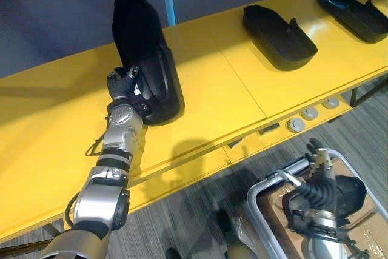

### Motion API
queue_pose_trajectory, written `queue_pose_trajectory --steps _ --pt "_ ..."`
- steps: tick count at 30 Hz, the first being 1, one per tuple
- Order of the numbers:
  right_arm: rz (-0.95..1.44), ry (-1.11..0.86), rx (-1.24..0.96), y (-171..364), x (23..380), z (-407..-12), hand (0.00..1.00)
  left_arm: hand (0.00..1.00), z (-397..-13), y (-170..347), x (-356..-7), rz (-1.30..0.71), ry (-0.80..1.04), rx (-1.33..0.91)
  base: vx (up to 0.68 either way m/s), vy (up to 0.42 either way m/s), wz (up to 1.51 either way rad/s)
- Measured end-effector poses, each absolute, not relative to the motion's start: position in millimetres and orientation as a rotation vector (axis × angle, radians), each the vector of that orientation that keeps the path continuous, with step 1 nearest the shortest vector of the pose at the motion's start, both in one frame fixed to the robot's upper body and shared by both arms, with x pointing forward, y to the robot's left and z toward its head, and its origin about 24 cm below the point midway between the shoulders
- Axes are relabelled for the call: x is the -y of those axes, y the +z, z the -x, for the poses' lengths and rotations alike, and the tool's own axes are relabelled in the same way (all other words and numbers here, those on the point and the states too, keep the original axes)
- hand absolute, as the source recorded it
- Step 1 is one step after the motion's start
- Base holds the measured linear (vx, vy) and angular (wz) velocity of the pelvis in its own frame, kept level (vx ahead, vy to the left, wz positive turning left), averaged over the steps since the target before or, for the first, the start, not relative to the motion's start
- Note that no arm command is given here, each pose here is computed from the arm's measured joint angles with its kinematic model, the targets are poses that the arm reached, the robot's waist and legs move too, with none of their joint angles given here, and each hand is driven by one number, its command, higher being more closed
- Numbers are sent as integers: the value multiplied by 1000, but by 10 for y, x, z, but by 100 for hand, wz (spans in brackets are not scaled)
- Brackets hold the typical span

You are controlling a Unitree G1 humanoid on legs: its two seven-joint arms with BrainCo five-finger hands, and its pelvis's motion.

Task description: Walk over and take plastic housings, then place them on the shelf

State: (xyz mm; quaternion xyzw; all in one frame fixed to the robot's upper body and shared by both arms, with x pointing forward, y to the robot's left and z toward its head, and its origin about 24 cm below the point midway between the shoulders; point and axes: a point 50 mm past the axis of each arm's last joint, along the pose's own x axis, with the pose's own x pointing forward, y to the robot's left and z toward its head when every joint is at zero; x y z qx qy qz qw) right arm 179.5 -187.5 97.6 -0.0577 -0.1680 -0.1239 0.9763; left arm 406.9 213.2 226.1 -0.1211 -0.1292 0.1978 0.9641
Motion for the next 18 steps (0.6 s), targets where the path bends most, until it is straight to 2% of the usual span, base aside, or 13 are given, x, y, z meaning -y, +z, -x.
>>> queue_pose_trajectory --steps 5,6,18 --pt "112 -213 328 954 1820 -1789 0 100 -4107 2320 -2141 207 412 245 -24 1 4" --pt "112 -212 327 954 1820 -1789 0 0 -4107 2320 -2140 203 412 245 -23 3 9" --pt "112 -164 320 939 1745 -1791 0 0 -4123 2382 -2130 153 472 237 -10 4 3"
